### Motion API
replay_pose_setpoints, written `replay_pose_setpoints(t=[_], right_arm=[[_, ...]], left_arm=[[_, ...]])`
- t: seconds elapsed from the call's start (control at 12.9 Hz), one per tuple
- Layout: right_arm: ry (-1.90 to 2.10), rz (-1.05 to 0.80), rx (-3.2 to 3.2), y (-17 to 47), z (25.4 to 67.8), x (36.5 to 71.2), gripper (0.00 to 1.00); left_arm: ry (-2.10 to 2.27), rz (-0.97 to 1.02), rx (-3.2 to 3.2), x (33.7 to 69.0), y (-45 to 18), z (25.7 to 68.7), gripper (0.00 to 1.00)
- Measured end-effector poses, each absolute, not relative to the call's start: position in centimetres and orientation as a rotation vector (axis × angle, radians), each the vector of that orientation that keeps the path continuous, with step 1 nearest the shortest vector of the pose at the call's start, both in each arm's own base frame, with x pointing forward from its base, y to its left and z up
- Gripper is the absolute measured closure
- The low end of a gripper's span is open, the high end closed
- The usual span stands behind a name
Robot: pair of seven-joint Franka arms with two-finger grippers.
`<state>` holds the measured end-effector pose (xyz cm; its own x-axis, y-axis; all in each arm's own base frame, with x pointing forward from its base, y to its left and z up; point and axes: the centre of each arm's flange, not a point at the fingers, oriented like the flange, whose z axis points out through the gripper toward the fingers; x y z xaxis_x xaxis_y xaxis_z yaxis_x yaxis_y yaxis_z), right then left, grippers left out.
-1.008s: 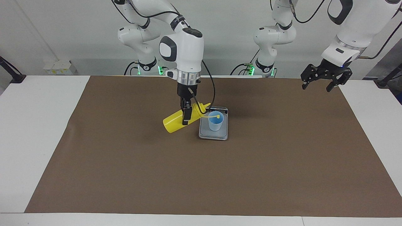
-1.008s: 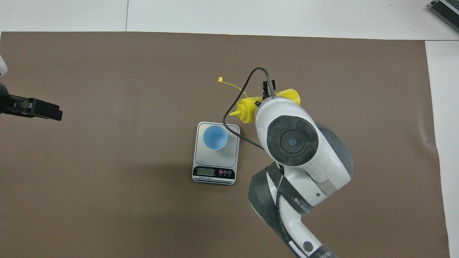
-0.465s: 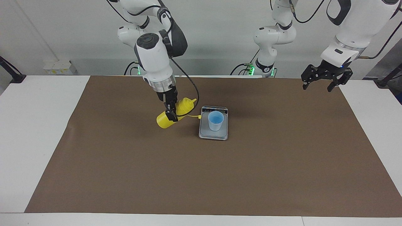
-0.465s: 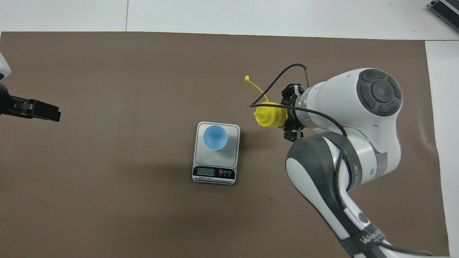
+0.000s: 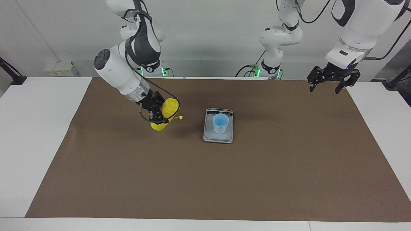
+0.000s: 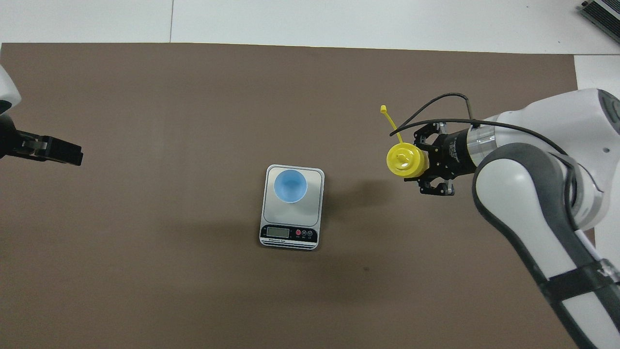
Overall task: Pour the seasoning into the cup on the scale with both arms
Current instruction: 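Carry the yellow bottle back and set it upright on the table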
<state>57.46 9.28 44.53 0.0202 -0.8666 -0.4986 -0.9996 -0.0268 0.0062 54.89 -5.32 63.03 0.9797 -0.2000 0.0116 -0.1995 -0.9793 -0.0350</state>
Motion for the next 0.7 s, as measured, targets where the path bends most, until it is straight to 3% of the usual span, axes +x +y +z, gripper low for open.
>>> replay_pose_setpoints(t=[0.23,0.7], right_arm=[[1.834,0.671,-1.848,2.1,40.2,55.9,0.44],[1.756,0.824,-1.762,-5.4,33.4,53.3,0.44]], left_arm=[[0.315,-0.022,-3.092,54.9,-5.4,63.0,0.00],[0.308,-0.033,-3.103,54.9,-5.3,63.3,0.00]])
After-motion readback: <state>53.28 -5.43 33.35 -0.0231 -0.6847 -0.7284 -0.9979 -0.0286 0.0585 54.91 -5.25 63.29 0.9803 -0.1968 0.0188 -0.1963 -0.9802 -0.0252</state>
